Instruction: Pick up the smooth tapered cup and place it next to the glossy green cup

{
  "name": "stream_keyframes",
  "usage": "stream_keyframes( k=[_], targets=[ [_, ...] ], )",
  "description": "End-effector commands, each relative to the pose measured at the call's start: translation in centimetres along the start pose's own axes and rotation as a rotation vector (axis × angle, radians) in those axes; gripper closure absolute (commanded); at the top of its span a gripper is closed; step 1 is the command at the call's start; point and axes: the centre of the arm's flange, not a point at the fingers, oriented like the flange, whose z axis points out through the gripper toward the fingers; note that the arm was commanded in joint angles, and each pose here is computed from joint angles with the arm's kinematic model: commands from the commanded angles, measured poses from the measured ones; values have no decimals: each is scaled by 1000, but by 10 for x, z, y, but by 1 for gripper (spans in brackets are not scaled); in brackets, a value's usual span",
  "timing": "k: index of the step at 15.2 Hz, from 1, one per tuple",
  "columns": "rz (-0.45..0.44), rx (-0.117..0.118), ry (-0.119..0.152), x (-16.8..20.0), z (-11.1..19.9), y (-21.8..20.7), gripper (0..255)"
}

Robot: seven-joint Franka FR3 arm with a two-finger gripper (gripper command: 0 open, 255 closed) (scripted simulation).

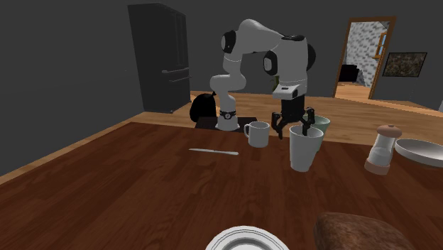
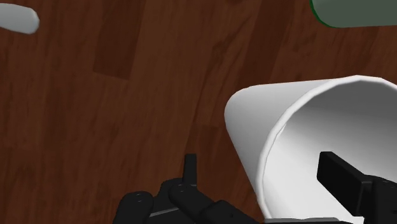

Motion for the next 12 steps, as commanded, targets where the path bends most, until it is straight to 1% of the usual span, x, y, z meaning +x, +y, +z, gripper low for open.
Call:
stream_keyframes(
  k=[1, 5, 12],
  targets=[
    [0, 0, 0, 0, 0, 0, 0],
    [0, 0, 0, 0, -50, 0, 0],
    [0, 0, 0, 0, -50, 0, 0]
  ],
)
